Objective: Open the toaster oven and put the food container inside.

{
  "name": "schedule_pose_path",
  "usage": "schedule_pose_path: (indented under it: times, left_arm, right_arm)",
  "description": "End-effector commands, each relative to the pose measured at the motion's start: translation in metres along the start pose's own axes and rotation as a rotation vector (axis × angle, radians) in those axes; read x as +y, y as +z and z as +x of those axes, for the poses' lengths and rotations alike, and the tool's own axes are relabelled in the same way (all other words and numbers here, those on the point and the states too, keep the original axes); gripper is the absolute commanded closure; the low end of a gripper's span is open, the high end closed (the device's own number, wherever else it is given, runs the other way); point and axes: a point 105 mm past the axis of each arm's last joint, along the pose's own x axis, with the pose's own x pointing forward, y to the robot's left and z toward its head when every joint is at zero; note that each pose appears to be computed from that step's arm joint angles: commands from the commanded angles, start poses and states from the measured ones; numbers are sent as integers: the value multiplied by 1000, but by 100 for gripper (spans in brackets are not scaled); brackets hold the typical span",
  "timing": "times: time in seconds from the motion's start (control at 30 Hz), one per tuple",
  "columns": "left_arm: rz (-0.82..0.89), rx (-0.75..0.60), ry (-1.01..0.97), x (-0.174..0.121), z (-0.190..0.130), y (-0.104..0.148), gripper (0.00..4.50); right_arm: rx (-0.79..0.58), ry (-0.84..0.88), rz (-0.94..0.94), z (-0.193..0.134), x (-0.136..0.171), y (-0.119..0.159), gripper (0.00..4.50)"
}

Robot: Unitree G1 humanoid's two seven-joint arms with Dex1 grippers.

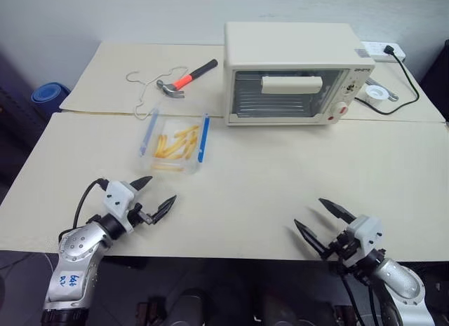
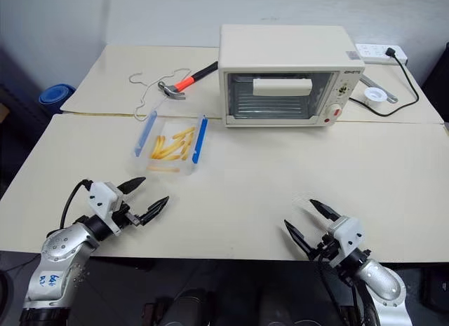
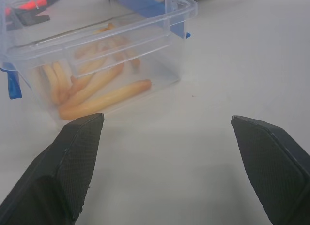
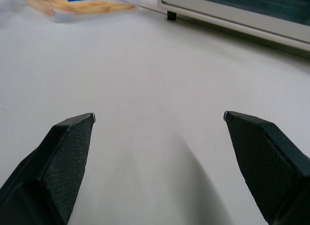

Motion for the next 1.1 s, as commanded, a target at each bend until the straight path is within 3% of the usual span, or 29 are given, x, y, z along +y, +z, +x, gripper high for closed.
schedule_pose_path:
  times: [0.03, 0.17, 0.27, 0.47, 0.8, 1.1]
  left_arm:
    - [29, -37, -30, -3, 2, 15, 0]
    - [-49, -49, -91, 0, 1, 30, 0]
    - [-178, -181, -170, 7, -2, 64, 0]
    - [-208, -258, -301, 2, 6, 102, 0]
    - [-216, -269, -303, -9, 14, 102, 0]
    - [-205, -262, -271, -10, 16, 97, 0]
  right_arm:
    - [-54, -42, -33, 2, -23, 17, 4]
    - [-99, -28, -26, 21, -55, 43, 4]
    - [-106, -30, -44, 46, -85, 61, 4]
    - [-141, -18, -49, 98, -120, 95, 4]
    - [-220, 59, -75, 152, -119, 130, 4]
    - [-303, 193, -83, 143, -97, 134, 4]
